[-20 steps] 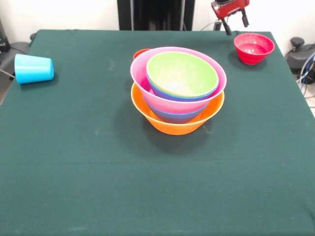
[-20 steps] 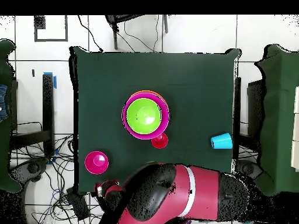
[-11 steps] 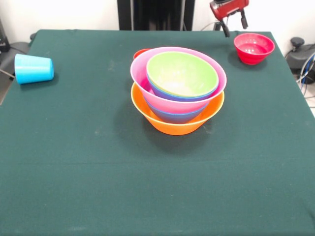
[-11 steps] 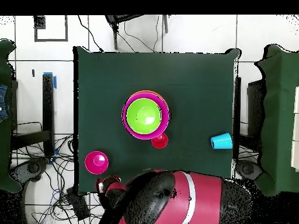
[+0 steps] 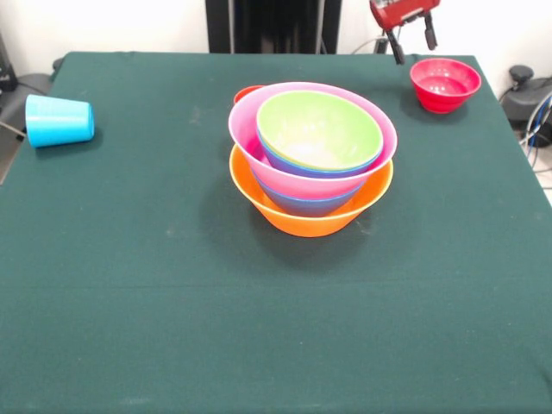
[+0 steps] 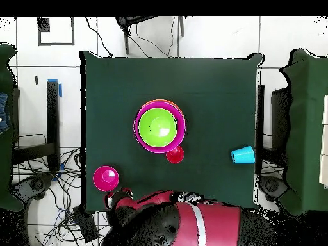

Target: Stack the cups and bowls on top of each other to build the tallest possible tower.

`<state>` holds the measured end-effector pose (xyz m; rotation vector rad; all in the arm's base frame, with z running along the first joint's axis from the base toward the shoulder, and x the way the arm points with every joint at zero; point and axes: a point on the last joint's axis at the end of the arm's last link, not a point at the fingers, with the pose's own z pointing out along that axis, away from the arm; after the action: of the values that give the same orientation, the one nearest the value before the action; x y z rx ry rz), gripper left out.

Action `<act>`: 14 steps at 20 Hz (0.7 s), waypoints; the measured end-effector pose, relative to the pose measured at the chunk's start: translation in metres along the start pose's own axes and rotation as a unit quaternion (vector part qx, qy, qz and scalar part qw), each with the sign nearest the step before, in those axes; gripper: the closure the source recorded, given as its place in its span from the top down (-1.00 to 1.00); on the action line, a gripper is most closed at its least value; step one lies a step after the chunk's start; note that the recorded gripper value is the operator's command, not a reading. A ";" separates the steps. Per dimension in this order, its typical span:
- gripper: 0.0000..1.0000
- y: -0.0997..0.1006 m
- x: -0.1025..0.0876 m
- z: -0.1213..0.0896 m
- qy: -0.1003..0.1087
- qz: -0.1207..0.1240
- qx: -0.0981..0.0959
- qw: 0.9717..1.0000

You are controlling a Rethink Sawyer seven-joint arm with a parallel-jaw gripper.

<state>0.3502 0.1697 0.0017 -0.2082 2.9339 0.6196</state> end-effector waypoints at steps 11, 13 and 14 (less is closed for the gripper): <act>1.00 0.000 -0.021 -0.016 0.008 0.010 0.022 1.000; 1.00 0.001 -0.020 -0.014 0.011 0.012 0.021 1.000; 1.00 0.001 -0.019 -0.014 0.013 0.013 0.020 1.000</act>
<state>0.3669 0.1669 0.0173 -0.1757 2.9750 0.5647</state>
